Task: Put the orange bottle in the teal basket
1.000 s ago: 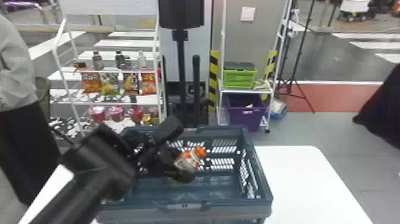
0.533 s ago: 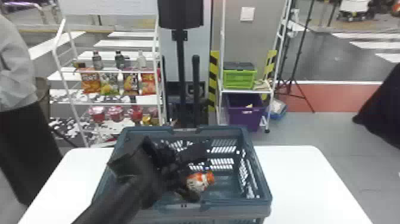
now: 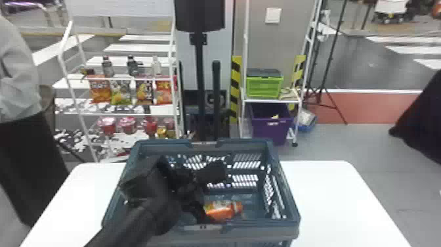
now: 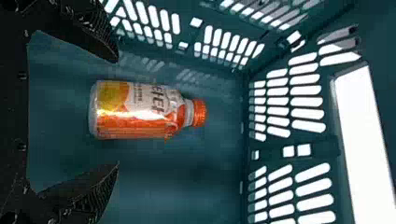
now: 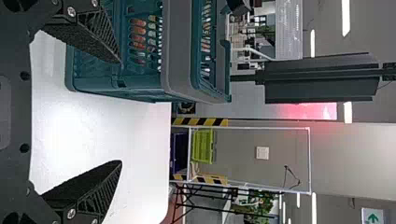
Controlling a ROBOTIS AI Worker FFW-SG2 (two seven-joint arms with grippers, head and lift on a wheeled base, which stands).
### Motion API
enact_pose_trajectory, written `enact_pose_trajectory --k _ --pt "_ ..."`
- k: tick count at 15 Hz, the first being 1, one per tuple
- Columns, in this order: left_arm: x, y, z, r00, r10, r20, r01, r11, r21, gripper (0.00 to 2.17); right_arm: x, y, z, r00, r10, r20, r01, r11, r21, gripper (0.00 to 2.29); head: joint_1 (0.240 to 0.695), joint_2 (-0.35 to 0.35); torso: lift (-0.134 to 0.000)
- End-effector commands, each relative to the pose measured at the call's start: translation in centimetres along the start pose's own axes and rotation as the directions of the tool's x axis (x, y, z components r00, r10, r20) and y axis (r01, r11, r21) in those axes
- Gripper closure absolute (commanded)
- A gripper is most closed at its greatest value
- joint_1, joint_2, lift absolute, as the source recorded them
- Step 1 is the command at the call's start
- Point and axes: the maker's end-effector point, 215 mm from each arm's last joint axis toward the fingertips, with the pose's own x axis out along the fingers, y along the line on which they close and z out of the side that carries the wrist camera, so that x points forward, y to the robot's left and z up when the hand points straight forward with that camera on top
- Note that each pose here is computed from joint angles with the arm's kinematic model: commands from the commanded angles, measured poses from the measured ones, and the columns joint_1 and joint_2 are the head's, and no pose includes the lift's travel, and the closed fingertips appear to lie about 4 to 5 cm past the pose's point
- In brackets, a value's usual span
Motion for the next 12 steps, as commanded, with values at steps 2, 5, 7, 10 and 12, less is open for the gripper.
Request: enact_pose_trajectory --k 2,5,7,10,12 --pt "-3.6 3.5 2.1 0.988 0.126 0.094 -0.117 0.988 -0.097 0.12 0.0 0.0 0.0 1.000 -0.002 -0.001 0.002 1.000 0.001 0.13 0.499 0.000 0.000" --pt "-8.2 6.0 3.9 0.959 0.214 0.187 -0.178 0.965 -0.190 0.12 0.0 0.0 0.0 1.000 -0.005 0.000 0.005 1.000 0.003 0.13 0.499 0.000 0.000" --pt "-11.8 7.3 4.1 0.923 0.285 0.258 -0.209 0.935 -0.286 0.12 -0.1 -0.1 0.1 1.000 -0.010 0.001 0.010 1.000 0.000 0.13 0.499 0.000 0.000" --pt "-18.1 7.4 3.4 0.837 0.400 0.372 -0.213 0.866 -0.452 0.13 0.0 -0.1 0.4 1.000 -0.010 0.006 0.010 1.000 -0.004 0.13 0.499 0.000 0.000" --pt "-22.2 5.8 1.2 0.785 0.499 0.366 -0.244 0.793 -0.558 0.13 -0.2 -0.3 0.6 1.000 -0.013 0.007 0.013 1.000 -0.010 0.13 0.499 0.000 0.000"
